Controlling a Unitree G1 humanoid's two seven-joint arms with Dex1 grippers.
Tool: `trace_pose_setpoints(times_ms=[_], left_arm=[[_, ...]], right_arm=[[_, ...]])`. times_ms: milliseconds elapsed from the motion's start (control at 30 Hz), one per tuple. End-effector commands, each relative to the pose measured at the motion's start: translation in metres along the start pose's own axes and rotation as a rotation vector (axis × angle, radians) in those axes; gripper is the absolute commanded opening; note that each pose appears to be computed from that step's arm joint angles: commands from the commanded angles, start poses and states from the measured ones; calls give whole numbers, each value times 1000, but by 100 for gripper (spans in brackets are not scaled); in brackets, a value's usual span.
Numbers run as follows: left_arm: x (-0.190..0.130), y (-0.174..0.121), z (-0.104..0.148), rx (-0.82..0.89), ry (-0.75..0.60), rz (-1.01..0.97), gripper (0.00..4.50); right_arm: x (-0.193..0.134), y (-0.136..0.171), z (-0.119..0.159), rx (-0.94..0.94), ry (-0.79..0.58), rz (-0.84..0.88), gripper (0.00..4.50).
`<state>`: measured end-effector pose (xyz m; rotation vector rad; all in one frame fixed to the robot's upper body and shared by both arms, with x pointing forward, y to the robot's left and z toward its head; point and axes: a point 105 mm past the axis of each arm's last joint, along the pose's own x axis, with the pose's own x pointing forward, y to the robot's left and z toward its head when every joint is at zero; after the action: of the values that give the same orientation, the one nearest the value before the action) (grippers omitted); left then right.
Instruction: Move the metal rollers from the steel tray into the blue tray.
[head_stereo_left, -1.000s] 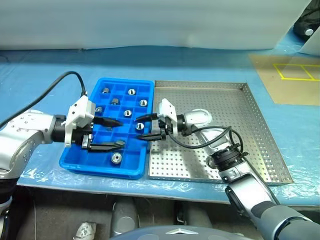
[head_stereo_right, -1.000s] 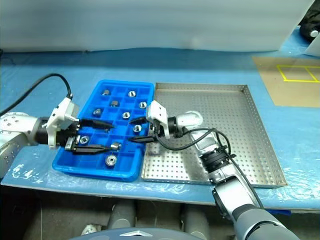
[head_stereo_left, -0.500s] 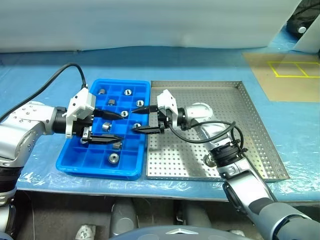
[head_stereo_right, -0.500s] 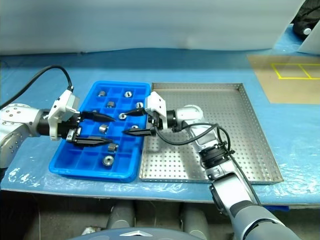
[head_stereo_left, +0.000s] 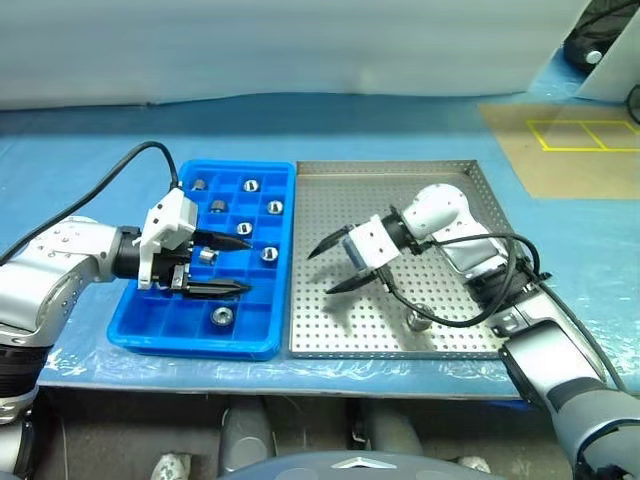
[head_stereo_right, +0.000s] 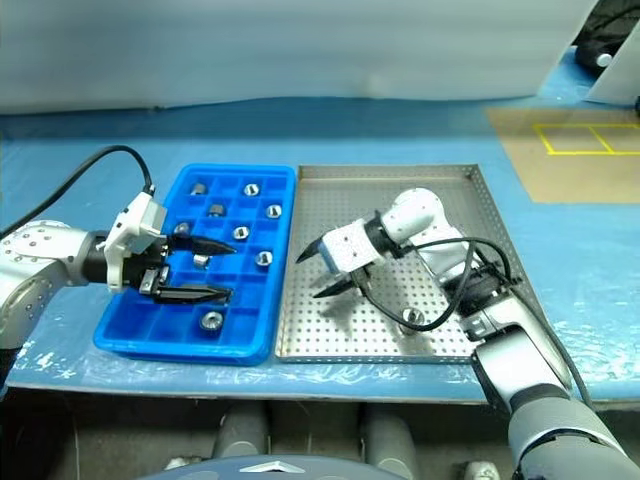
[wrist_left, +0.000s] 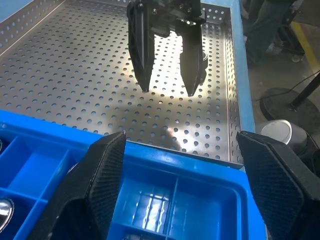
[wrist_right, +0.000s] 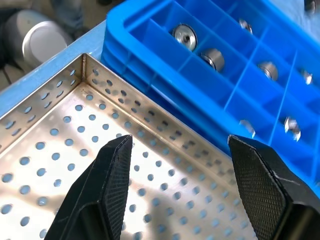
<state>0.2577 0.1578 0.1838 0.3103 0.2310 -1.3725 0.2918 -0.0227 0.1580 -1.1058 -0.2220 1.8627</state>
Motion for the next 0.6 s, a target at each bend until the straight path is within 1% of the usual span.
trace_pose_setpoints(times_ms=[33,200,333,600], left_arm=[[-4,4,10,35,-23,28,375],[-18,2,8,13,-5,92,375],[-36,-5,5,-19,10,185,375],[-56,-27,-2,-61,35,344,375]], right_arm=[[26,-9,23,-170,-53,87,313],[60,-30,38,-274,-102,85,313],[80,-37,48,-339,-134,105,313],[101,-33,56,-427,-184,202,313]])
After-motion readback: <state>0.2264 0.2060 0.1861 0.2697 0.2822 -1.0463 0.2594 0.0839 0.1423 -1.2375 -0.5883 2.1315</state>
